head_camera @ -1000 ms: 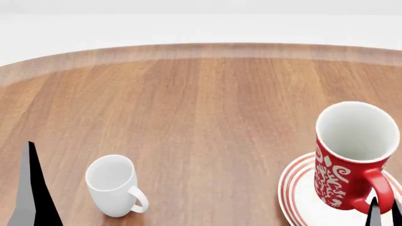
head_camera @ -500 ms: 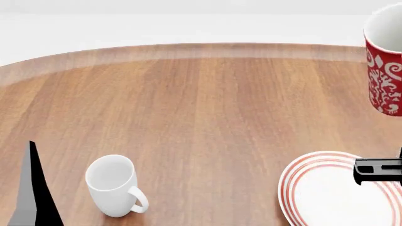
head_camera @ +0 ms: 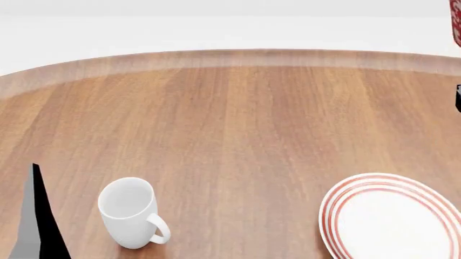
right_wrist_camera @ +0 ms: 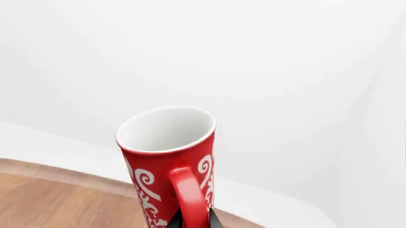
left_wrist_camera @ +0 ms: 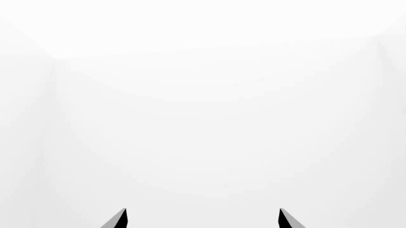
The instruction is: Pick up the red mug and put it on the plate
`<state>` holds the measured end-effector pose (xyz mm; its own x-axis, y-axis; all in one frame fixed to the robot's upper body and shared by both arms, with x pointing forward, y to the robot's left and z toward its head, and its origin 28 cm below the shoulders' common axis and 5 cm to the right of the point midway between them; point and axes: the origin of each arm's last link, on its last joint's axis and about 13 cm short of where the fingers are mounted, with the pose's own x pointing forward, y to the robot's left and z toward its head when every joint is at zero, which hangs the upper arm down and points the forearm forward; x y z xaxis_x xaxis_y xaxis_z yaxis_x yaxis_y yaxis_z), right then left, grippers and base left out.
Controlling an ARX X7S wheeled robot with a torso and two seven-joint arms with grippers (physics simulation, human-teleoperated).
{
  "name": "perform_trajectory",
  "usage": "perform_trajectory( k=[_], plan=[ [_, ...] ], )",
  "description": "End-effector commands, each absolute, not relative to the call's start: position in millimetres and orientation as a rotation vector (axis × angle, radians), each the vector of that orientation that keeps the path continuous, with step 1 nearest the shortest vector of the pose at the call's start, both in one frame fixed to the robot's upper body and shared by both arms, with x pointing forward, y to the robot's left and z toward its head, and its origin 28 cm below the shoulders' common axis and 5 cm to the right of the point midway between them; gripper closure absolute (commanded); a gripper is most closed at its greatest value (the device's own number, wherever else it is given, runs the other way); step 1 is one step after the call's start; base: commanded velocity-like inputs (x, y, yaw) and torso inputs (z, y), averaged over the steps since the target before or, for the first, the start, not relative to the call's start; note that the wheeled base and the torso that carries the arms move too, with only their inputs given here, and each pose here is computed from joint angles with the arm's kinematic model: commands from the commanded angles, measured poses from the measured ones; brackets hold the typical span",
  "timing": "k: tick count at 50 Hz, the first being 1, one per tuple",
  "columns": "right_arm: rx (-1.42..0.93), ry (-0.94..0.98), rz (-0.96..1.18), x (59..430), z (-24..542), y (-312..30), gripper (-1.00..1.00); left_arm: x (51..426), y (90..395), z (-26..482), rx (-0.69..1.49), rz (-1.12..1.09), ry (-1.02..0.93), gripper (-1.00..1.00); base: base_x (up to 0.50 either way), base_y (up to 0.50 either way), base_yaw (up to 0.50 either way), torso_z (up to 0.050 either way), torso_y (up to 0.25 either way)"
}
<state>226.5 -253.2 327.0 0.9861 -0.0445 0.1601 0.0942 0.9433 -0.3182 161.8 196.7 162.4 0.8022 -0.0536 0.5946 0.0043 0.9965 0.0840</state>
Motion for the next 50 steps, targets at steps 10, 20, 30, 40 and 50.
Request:
perform_trajectory(
  k=[10,20,30,40,50],
  plan=[
    [-0.394,-0.080,-0.101,272,343,-281,1.00,160,197,163,0.078,-0.030,-0.643,-1.00,0.00,0.00,0.00,0.000,0.001],
    [-0.309,-0.021,-0.056,292,333,-289,1.00,158,197,164,0.078,-0.031,-0.648,-1.00,0.00,0.00,0.00,0.000,0.000],
    [-0.163,0.012,-0.001,297,327,-294,1.00,159,197,165,0.078,-0.030,-0.649,-1.00,0.00,0.00,0.00,0.000,0.000],
    [-0.099,0.014,0.062,302,324,-290,1.00,158,197,165,0.079,-0.030,-0.650,-1.00,0.00,0.00,0.00,0.000,0.001],
    [-0.041,0.010,0.124,312,315,-285,1.00,158,197,164,0.081,-0.030,-0.648,-1.00,0.00,0.00,0.00,0.000,0.000]
  ],
)
